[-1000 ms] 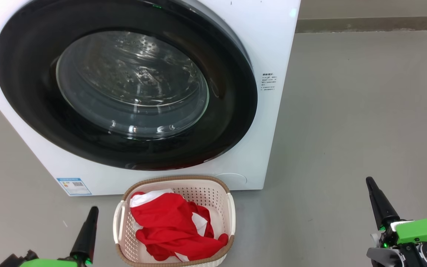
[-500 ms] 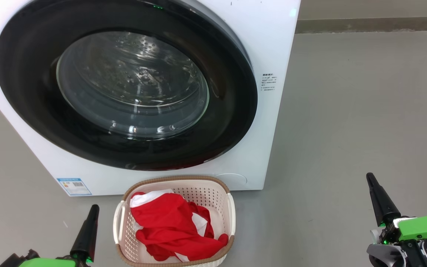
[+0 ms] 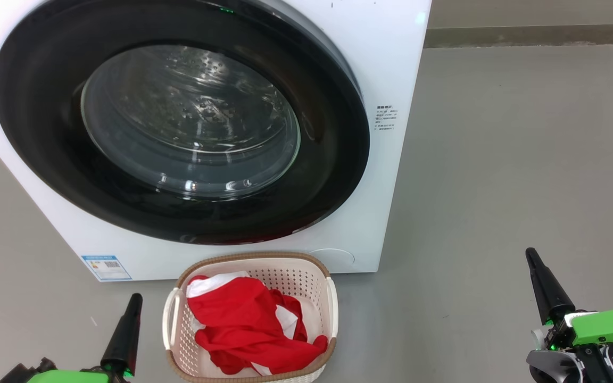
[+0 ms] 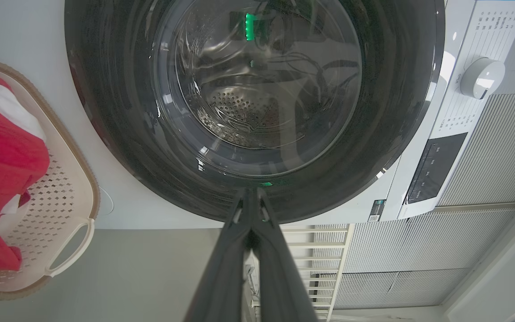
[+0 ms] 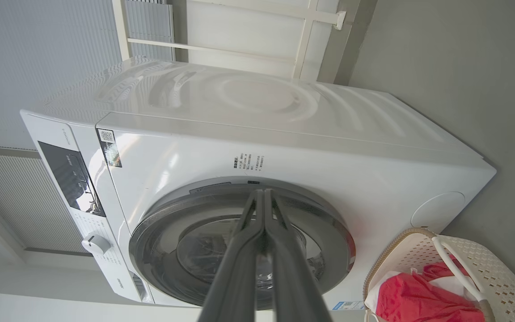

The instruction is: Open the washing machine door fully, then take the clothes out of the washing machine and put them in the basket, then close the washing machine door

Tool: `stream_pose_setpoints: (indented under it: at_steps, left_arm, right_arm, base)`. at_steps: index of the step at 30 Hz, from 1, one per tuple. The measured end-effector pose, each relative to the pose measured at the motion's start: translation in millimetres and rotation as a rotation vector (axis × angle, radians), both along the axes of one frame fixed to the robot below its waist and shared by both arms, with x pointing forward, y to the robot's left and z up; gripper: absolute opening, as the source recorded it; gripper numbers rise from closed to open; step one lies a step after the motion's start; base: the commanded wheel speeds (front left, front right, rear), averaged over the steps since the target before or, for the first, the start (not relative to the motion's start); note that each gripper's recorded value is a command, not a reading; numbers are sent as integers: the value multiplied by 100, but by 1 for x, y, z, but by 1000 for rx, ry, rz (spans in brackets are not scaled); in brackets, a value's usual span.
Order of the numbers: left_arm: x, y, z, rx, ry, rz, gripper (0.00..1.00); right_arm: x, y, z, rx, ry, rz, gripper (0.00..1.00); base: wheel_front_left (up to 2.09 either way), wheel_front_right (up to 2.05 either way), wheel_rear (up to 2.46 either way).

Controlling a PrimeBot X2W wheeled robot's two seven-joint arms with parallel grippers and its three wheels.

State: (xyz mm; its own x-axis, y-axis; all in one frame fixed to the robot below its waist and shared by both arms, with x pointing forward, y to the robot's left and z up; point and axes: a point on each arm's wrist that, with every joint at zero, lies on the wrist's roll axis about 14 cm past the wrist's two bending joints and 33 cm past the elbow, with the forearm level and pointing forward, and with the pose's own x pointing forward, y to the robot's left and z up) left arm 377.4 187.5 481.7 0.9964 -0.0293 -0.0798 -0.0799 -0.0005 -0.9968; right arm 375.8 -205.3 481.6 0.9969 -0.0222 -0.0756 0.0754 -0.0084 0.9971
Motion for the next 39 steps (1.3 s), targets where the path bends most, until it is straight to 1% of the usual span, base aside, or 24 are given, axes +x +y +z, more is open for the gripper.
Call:
stream_pose_setpoints:
  at_steps: [39]
  left_arm:
    - [0, 0, 0, 0, 0, 0, 0]
  right_arm:
    - [0, 0, 0, 2, 0, -2, 0]
  base:
    - [0, 0, 0]
